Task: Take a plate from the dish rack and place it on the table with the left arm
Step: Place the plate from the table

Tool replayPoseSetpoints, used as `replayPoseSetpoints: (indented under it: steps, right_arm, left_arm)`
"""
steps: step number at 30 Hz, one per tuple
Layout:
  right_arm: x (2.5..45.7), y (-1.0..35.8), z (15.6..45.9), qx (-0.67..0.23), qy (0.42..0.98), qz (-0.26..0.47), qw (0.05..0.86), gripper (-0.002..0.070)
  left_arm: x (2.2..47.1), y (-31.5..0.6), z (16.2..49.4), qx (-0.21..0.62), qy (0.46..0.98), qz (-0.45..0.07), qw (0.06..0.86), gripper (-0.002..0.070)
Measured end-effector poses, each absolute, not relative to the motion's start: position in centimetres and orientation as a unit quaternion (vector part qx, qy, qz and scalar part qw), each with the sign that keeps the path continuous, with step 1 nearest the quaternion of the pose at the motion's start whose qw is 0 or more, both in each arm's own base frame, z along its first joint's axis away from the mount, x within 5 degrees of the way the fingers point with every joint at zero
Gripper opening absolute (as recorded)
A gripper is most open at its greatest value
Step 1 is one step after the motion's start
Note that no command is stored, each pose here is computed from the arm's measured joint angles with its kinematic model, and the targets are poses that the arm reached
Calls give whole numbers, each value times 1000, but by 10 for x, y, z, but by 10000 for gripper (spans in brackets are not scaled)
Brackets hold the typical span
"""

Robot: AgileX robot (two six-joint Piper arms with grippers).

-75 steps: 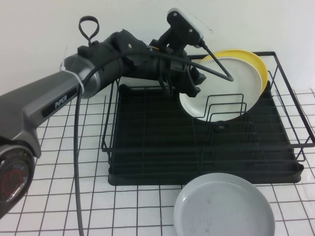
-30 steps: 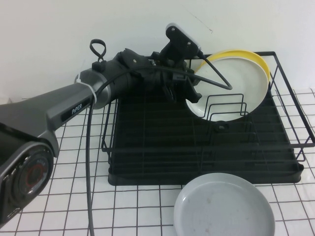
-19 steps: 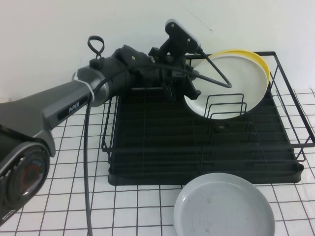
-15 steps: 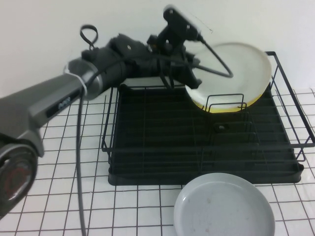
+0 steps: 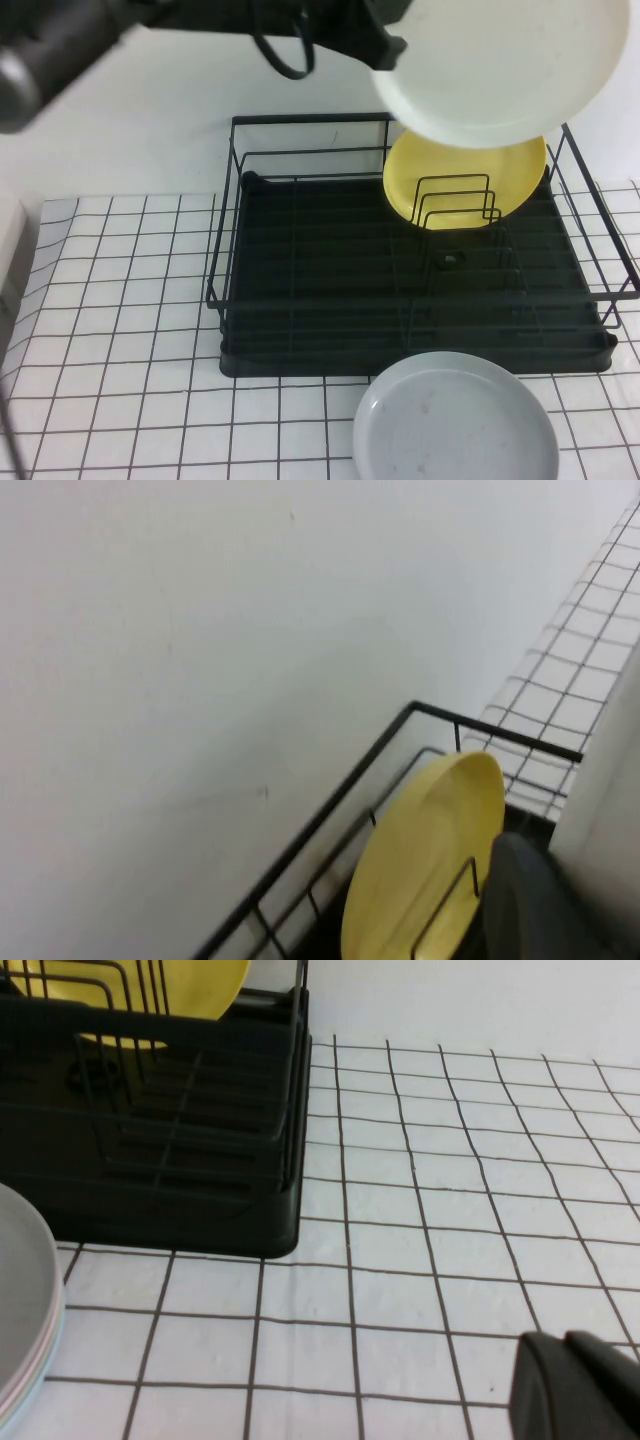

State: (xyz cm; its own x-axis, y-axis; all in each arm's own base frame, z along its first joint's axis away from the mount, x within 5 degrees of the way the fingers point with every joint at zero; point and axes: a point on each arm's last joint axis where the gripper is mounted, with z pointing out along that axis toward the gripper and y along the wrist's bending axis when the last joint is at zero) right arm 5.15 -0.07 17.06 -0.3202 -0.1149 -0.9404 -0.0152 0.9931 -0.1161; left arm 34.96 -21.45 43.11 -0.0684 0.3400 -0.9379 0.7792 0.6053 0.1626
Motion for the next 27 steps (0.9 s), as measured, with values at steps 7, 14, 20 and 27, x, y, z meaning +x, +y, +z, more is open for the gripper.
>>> replayPoseSetpoints:
  steps: [7,14,20,27]
  right_arm:
    - [52,-1,171,-40,811,-43,582,-3]
    - [52,-1,171,-40,811,-43,582,-3]
    - [52,-1,171,-40,811,-43,582,-3]
    - [52,-1,171,-40,811,-43,582,-3]
  left_arm:
    - [307,-184,437,367,822,-172,401,39]
    - [284,-186,424,378,857,-232,261,38]
    - [279,-189,399,365,869,-258,210,38]
    - [262,-182,319,304,902,-272,141,38]
